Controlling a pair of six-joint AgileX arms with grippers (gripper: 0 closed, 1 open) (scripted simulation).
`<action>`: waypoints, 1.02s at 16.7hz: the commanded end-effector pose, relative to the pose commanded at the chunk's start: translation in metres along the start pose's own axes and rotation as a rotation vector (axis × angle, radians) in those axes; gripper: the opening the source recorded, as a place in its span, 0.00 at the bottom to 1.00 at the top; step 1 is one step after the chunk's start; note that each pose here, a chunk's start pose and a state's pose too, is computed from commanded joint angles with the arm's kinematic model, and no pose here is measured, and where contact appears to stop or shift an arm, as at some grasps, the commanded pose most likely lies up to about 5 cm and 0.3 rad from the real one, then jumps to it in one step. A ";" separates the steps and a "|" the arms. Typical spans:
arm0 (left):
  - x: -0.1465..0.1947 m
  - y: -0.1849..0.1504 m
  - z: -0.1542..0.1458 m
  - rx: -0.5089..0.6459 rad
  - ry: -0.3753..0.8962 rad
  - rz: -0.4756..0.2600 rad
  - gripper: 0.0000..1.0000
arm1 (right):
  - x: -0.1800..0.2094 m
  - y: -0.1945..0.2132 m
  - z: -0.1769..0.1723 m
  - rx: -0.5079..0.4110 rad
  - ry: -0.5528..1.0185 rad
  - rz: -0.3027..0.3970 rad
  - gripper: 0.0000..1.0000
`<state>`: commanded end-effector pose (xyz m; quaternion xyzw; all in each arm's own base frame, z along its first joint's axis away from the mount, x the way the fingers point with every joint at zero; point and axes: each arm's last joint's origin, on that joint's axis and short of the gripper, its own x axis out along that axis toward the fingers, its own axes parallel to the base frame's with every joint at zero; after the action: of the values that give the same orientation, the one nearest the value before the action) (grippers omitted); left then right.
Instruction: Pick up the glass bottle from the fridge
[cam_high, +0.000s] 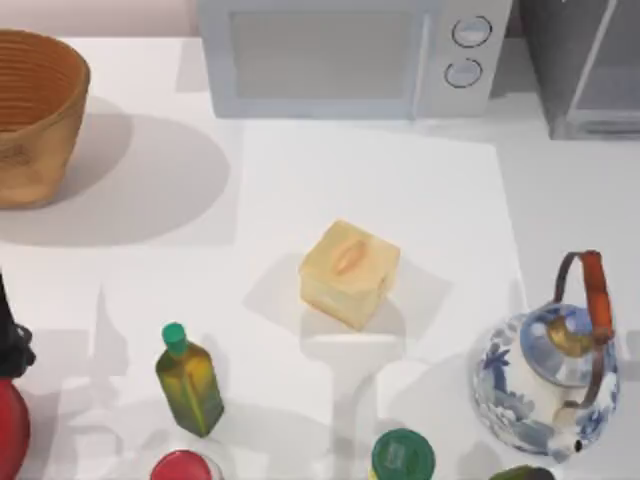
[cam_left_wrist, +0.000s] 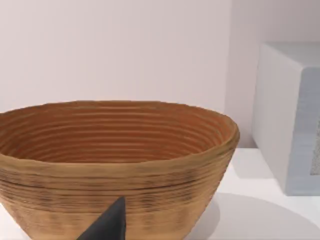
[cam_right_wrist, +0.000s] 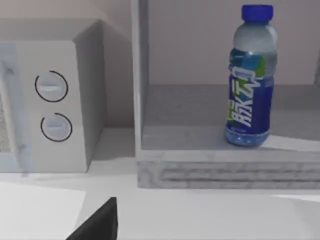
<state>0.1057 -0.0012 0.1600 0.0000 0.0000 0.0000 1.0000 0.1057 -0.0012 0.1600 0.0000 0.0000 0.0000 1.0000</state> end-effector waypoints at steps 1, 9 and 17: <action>0.000 0.000 0.000 0.000 0.000 0.000 1.00 | 0.000 0.000 0.000 0.000 0.000 0.000 1.00; 0.000 0.000 0.000 0.000 0.000 0.000 1.00 | 0.018 -0.009 0.018 -0.007 -0.041 0.005 1.00; 0.000 0.000 0.000 0.000 0.000 0.000 1.00 | 0.074 -0.049 -0.001 0.006 0.022 -0.001 1.00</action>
<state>0.1057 -0.0012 0.1600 0.0000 0.0000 0.0000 1.0000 0.1792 -0.0502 0.1595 0.0031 0.0112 -0.0006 0.9999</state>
